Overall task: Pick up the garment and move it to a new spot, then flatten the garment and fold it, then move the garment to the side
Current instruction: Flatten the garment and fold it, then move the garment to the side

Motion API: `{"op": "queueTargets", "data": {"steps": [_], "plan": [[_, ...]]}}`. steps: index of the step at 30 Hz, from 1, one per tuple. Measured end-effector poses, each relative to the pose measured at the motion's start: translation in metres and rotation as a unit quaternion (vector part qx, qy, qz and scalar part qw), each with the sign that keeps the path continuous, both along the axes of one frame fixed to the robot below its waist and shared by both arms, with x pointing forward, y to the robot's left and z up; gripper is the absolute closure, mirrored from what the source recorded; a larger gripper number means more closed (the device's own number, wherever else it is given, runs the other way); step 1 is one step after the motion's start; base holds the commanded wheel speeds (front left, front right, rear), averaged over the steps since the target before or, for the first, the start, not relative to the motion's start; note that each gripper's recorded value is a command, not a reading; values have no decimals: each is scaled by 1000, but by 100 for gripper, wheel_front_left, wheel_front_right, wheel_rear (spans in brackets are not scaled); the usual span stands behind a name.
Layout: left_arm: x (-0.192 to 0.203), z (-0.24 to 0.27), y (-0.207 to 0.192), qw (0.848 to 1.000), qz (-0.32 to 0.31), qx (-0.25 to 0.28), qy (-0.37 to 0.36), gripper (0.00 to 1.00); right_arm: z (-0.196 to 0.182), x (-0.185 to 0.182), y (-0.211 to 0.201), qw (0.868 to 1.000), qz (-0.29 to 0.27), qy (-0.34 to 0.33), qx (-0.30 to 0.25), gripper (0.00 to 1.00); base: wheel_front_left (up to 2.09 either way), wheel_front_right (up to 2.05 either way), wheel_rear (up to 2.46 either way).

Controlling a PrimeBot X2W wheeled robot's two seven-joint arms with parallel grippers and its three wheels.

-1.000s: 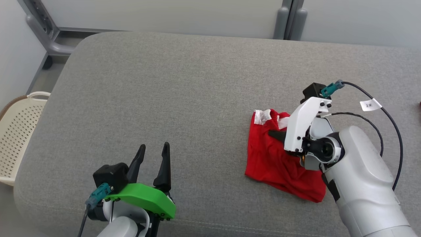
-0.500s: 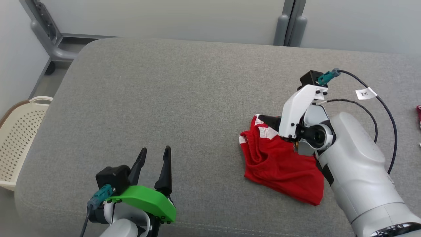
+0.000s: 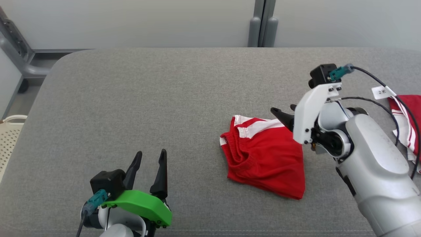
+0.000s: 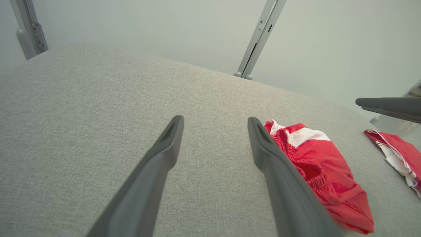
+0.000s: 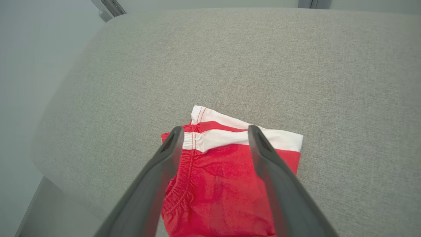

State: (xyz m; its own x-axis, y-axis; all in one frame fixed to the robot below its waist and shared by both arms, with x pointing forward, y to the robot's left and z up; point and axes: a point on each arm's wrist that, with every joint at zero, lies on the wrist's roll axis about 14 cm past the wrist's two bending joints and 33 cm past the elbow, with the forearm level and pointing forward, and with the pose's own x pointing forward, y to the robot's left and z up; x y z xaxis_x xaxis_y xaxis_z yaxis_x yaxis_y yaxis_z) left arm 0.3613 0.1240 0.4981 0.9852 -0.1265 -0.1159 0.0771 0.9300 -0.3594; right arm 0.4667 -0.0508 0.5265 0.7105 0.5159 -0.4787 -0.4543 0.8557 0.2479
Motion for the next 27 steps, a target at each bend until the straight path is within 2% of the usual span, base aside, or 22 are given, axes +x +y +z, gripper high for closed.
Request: {"op": "queueTargets", "data": {"steps": [7, 11, 19, 27], "plan": [[11, 1, -2, 1000, -9, 6, 0, 0, -40, -21, -57, 998, -40, 32, -20, 0, 0, 0, 0], [16, -3, -3, 1000, -13, 11, 7, 0, -64, -27, -72, 996, -68, 53, -4, 0, 0, 0, 0], [24, -10, 4, 1000, -5, 19, 20, 0, -100, -27, -75, 990, -102, 90, 25, 0, 0, 0, 0], [24, -18, 22, 999, 21, 27, 33, 0, -132, -17, -54, 981, -117, 138, 67, 0, 0, 0, 0]]}}
